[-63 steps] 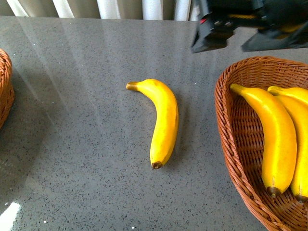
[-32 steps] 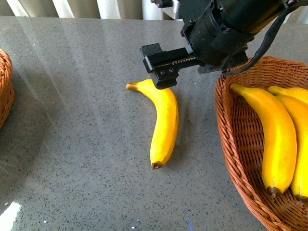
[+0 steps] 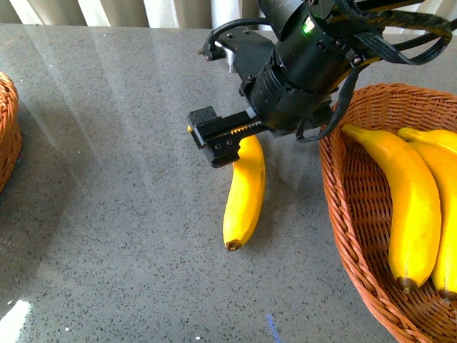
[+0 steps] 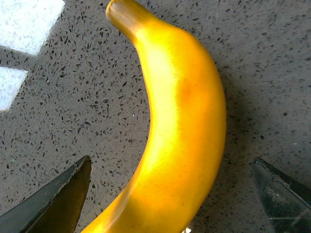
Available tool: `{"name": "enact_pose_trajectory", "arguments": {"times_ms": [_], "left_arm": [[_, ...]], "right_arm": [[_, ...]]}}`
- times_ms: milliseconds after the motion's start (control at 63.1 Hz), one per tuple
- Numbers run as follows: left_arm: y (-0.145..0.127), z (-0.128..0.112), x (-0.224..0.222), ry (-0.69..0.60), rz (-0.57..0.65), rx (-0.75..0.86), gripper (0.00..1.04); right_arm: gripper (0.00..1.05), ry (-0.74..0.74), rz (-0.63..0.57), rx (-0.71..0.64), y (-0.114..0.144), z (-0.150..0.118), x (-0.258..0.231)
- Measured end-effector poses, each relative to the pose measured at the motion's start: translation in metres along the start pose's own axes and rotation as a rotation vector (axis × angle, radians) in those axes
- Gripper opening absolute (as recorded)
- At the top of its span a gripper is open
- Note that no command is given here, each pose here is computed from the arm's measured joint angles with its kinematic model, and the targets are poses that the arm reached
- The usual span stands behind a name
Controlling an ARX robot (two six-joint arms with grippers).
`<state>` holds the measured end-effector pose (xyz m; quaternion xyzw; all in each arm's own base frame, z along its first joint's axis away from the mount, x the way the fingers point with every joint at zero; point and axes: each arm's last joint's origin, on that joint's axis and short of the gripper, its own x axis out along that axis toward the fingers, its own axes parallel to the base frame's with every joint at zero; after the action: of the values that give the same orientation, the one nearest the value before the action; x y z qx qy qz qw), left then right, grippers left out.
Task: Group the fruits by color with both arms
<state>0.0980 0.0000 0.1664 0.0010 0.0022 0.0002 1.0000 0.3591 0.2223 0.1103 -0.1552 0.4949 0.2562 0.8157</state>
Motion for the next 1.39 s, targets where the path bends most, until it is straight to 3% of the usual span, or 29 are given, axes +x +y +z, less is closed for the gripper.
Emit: {"name": "enact_pose_trajectory", "arguments": {"times_ms": [190, 507, 602, 887, 1093, 1251, 1394], "left_arm": [[0.000, 0.000, 0.000, 0.000, 0.000, 0.000, 0.96], [0.000, 0.000, 0.000, 0.000, 0.000, 0.000, 0.96], [0.000, 0.000, 0.000, 0.000, 0.000, 0.000, 0.96], [0.000, 0.000, 0.000, 0.000, 0.000, 0.000, 0.96], [0.000, 0.000, 0.000, 0.000, 0.000, 0.000, 0.96], [0.000, 0.000, 0.000, 0.000, 0.000, 0.000, 0.96], [0.000, 0.000, 0.000, 0.000, 0.000, 0.000, 0.96]], "right_arm": [[0.93, 0.024, 0.003, -0.010, 0.003, -0.004, 0.009], [0.47, 0.019, 0.046, 0.053, 0.002, -0.003, 0.006], [0.38, 0.007, 0.058, 0.070, 0.001, -0.001, -0.001], [0.35, -0.128, 0.114, 0.128, -0.008, 0.019, -0.054], [0.35, -0.247, 0.128, 0.174, -0.033, 0.017, -0.114], [0.35, -0.274, 0.074, 0.251, -0.070, -0.008, -0.143], [0.35, -0.241, 0.012, 0.318, -0.103, -0.050, -0.151]]}}
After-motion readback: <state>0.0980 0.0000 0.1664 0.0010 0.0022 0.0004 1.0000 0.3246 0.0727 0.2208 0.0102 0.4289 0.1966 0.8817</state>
